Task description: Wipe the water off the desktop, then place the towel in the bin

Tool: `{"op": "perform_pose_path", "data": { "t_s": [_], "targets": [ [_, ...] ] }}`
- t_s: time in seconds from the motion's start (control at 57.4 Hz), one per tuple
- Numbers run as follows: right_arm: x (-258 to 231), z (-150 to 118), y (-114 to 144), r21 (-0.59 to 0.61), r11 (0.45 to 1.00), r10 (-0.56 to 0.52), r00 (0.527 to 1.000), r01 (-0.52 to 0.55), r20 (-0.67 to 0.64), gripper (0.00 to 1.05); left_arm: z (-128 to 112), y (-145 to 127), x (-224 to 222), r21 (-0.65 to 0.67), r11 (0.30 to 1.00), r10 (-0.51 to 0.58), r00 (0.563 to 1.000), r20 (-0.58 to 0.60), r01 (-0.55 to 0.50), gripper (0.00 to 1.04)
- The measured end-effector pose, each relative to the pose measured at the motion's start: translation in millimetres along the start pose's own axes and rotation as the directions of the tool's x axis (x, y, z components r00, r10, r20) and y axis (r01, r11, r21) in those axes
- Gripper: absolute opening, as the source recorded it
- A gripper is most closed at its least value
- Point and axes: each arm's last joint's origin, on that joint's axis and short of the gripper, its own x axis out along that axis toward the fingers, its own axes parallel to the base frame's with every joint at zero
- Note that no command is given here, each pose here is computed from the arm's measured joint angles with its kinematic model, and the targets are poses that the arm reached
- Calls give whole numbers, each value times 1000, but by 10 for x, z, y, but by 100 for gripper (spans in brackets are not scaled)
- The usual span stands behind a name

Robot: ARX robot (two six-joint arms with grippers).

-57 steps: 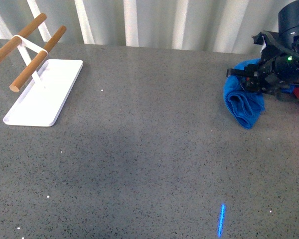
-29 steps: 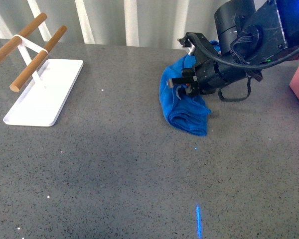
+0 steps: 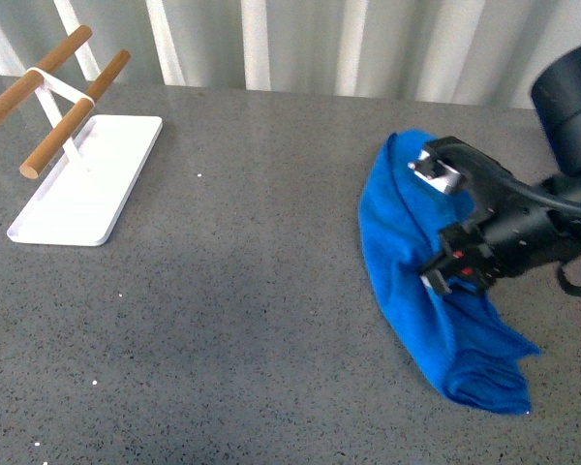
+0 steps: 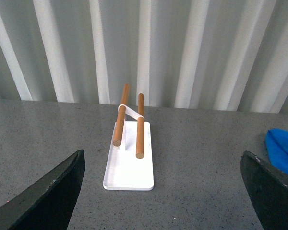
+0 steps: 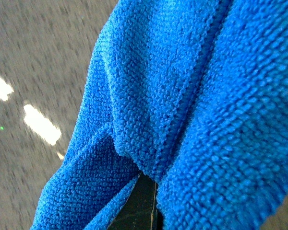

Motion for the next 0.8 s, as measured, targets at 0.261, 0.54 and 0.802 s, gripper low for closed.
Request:
{"op": "perform_pose_path", "data": {
  "t_s": [0.261,0.54,0.802],
  "targets": [
    [-386,-357,-240,-44,996,-79,996,78,-28,5,0,0,0,0,1000,0,1000,0,0,98],
    [-533,-311,-503,-97,977,-194,981,192,-6,5,0,0,0,0,1000,0,1000,0,0,98],
    [-971,475,-519,-170,937,-276,946,304,172,5,0,0,0,0,1000,0,1000,0,0,98]
  ]
}}
